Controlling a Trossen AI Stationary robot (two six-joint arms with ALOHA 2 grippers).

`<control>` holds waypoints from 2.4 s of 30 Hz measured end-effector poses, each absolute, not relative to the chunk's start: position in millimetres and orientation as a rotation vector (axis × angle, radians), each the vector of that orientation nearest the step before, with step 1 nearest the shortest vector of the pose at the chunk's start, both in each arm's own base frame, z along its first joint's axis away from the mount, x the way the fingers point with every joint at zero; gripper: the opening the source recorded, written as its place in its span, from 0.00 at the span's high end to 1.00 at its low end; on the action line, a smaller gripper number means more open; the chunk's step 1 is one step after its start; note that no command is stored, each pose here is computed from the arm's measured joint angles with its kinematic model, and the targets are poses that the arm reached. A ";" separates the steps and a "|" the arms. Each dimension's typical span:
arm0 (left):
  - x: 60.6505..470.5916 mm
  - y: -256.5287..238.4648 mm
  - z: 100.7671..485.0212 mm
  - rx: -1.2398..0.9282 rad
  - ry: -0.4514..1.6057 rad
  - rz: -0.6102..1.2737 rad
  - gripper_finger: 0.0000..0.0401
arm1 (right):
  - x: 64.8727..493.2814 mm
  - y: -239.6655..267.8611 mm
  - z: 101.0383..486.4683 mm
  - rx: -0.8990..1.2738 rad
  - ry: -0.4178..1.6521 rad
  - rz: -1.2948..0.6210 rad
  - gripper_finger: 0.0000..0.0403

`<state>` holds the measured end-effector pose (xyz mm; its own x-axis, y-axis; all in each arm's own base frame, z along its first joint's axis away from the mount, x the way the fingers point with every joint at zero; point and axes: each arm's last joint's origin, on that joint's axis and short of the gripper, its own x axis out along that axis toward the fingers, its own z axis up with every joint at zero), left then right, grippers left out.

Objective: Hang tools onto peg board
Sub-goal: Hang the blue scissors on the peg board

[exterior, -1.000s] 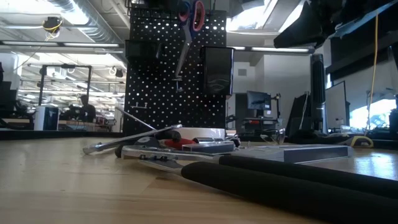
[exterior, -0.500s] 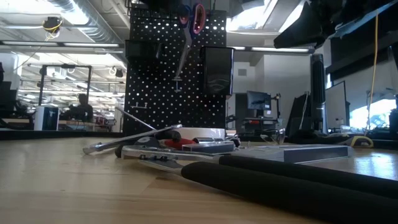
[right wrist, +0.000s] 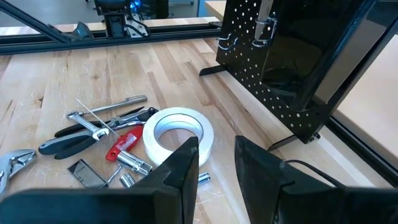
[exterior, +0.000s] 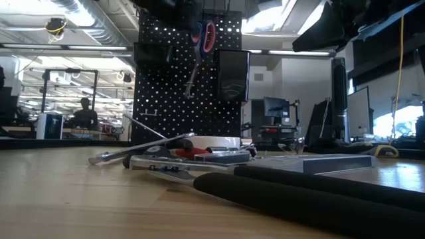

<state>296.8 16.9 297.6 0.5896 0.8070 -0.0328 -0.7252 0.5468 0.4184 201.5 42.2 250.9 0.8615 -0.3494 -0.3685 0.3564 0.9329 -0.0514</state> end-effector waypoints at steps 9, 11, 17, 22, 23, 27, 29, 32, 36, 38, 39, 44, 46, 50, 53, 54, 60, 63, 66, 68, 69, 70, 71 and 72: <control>296.3 17.2 304.7 0.294 0.136 0.951 0.90 | 201.5 42.2 250.9 0.019 0.383 -0.370 0.74; 296.2 17.1 307.0 0.295 0.119 0.954 0.91 | 201.5 42.2 250.9 0.019 0.383 -0.370 0.74; 296.2 17.1 306.9 0.270 0.107 0.953 0.89 | 201.9 42.3 250.6 0.018 0.384 -0.370 0.74; 296.1 18.9 303.6 0.217 0.107 0.962 0.90 | 203.3 42.7 248.7 0.019 0.392 -0.372 0.74; 296.0 20.4 302.6 0.205 0.108 0.967 0.90 | 203.6 42.8 248.1 0.017 0.396 -0.372 0.74; 295.2 27.2 298.8 0.141 0.109 0.989 0.89 | 204.8 43.2 246.6 0.015 0.402 -0.373 0.74; 294.7 28.6 296.0 0.135 0.131 0.993 0.88 | 205.0 43.2 246.9 0.018 0.399 -0.373 0.74; 294.8 28.9 291.3 0.132 0.160 0.990 0.89 | 205.0 43.2 246.7 0.017 0.400 -0.373 0.74; 293.9 28.6 287.0 0.136 0.199 0.983 0.90 | 205.0 43.2 246.8 0.018 0.399 -0.373 0.74; 293.3 27.9 284.6 0.134 0.220 0.980 0.90 | 205.0 43.2 246.8 0.018 0.399 -0.373 0.74; 293.0 27.9 283.3 0.135 0.232 0.978 0.89 | 205.0 43.2 246.8 0.018 0.399 -0.373 0.74; 291.6 28.6 277.4 0.135 0.278 0.977 0.87 | 205.1 43.2 246.9 0.019 0.398 -0.373 0.74; 291.2 29.7 276.7 0.134 0.283 0.982 0.87 | 205.1 43.3 247.1 0.019 0.396 -0.372 0.74; 291.1 31.0 276.8 0.129 0.281 0.987 0.88 | 205.2 43.3 247.1 0.020 0.395 -0.373 0.74; 291.1 31.5 276.7 0.131 0.283 0.988 0.86 | 205.2 43.3 247.1 0.020 0.395 -0.373 0.74; 291.1 31.5 276.7 0.131 0.284 0.988 0.84 | 205.2 43.3 247.2 0.020 0.395 -0.373 0.74; 290.2 30.5 277.7 0.158 0.297 0.982 0.69 | 205.2 43.4 247.1 0.021 0.396 -0.368 0.74; 287.6 26.2 281.8 0.190 0.302 0.966 0.62 | 205.2 43.5 247.1 0.021 0.397 -0.365 0.74; 285.5 20.9 285.7 0.240 0.314 0.942 0.59 | 205.2 43.5 247.0 0.021 0.398 -0.365 0.74; 285.6 17.5 286.2 0.252 0.315 0.929 0.59 | 205.2 43.5 247.1 0.021 0.397 -0.365 0.74; 285.6 15.7 286.3 0.265 0.320 0.920 0.59 | 205.2 43.5 247.0 0.021 0.398 -0.365 0.74; 285.6 13.9 286.5 0.278 0.325 0.912 0.59 | 205.2 43.5 247.0 0.021 0.398 -0.365 0.74; 285.5 12.1 286.7 0.297 0.333 0.903 0.59 | 205.2 43.5 247.0 0.021 0.398 -0.365 0.74; 285.4 9.8 286.8 0.318 0.341 0.893 0.60 | 205.2 43.5 247.0 0.021 0.398 -0.365 0.74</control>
<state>285.4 9.8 286.8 0.5806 0.7990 -0.1563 -0.6993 0.5878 0.4068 205.2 43.5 247.0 0.8578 -0.3433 -0.3824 0.3516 0.9348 -0.0507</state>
